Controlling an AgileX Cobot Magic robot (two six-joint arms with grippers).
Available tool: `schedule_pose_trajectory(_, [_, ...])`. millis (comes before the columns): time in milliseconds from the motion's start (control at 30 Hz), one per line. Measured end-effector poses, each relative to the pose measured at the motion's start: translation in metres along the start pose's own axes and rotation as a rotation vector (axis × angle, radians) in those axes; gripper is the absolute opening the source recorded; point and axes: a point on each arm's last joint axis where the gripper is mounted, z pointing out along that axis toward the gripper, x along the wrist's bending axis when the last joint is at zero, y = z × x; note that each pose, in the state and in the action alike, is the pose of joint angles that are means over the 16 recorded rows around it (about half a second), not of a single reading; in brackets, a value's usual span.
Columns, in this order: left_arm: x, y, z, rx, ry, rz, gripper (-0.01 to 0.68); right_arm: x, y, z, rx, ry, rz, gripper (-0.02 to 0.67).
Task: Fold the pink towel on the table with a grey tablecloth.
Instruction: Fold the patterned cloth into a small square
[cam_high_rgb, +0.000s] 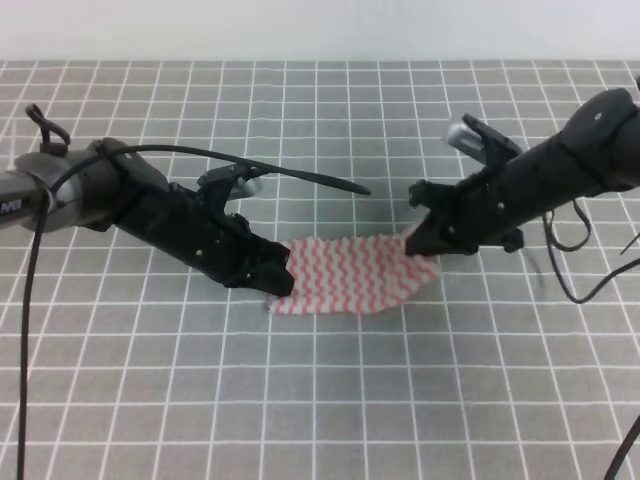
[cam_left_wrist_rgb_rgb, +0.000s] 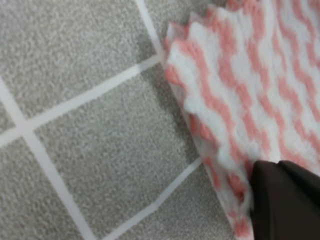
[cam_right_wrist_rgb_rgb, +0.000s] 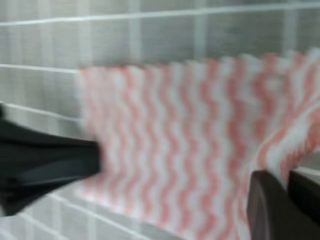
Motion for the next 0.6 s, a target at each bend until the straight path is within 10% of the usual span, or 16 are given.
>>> schedule_pose_trajectory(600, [-0.003,0.002,-0.003,-0.012,0.002,0.022,-0.003,0.065,-0.007,0.035,-0.02,0.109,-0.158,-0.01])
